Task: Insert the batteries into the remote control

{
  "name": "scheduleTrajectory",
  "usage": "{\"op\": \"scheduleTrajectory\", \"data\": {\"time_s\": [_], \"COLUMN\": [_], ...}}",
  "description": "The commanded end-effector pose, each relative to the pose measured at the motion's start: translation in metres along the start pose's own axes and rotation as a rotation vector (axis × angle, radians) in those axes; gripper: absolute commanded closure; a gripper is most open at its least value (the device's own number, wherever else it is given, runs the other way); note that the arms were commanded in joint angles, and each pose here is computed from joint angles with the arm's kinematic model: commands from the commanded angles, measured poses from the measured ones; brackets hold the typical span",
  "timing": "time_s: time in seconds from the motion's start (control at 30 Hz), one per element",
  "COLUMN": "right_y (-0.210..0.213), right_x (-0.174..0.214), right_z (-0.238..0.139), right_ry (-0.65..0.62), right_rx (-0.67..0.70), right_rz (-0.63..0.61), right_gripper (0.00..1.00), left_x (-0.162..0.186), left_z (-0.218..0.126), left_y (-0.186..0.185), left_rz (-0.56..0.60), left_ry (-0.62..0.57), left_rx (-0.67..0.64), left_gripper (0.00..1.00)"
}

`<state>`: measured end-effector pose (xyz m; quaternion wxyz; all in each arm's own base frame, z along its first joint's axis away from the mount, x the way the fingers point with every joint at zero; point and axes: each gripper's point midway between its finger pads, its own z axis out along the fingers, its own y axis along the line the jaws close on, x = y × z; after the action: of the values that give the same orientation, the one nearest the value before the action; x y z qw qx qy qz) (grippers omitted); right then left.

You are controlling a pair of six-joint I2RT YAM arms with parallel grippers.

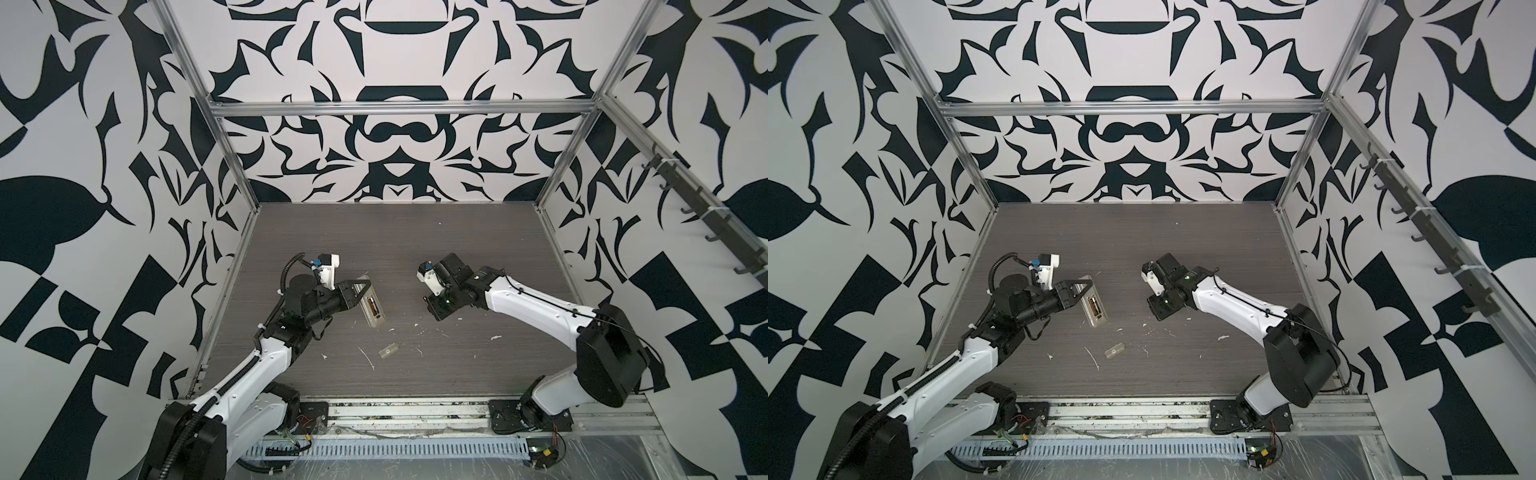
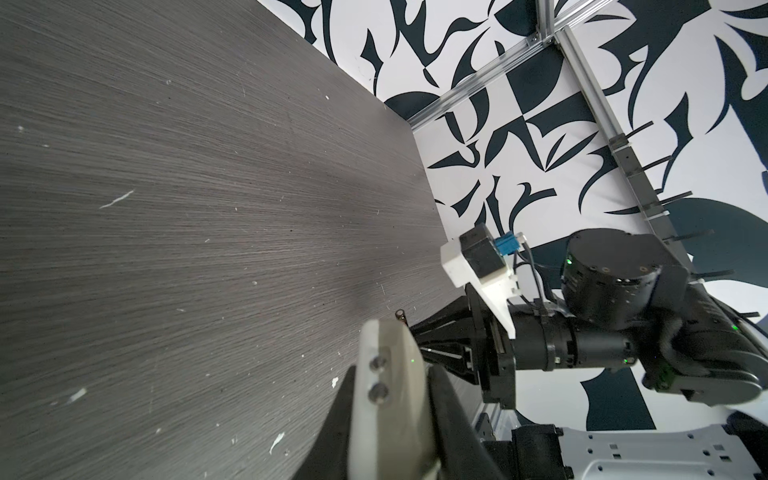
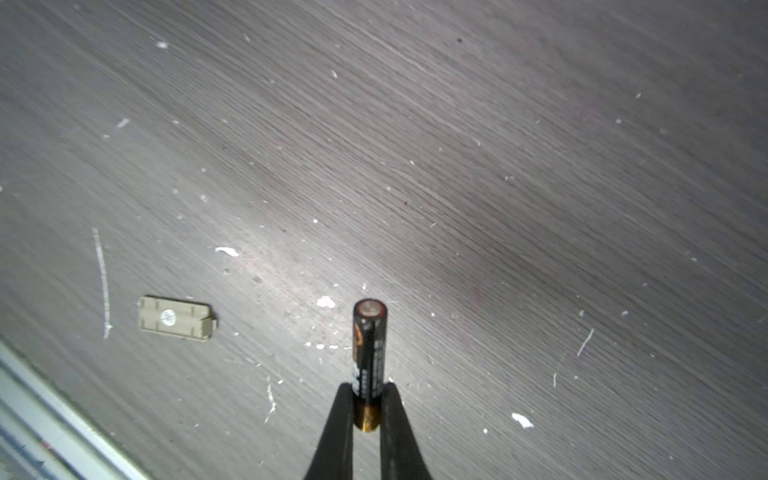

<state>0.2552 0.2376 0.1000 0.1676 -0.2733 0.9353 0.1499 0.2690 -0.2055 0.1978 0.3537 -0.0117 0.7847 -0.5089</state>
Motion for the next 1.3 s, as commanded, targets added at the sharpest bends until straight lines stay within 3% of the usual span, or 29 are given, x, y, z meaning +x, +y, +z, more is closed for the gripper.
{"op": "scheduleTrajectory", "data": {"time_s": [0.0,0.6,1.27], "right_y": [0.006,0.011,0.044], "right_x": [-0.014,-0.028,-0.038], "right_z": [-0.020,-0.057,-0.083], "right_ry": [-0.047,-0.089,-0.132], "right_rx": [0.002,0.048,-0.016], "right_rz": [0.010,0.018,-0.034], "right_gripper": [0.96,0.97,0.98], "left_x": [-0.011,-0.021,-0.021], "left_z": [-0.002,0.017,0.019], "left_y": [-0.014,-0.015,-0.006], "left_rz": [0.039,0.025,0.021], "left_ry": [-0.018,-0.002,-0.013], "left_rx": [0.030,0.108,0.101], "left_gripper": [1.00,1.00,1.00]}}
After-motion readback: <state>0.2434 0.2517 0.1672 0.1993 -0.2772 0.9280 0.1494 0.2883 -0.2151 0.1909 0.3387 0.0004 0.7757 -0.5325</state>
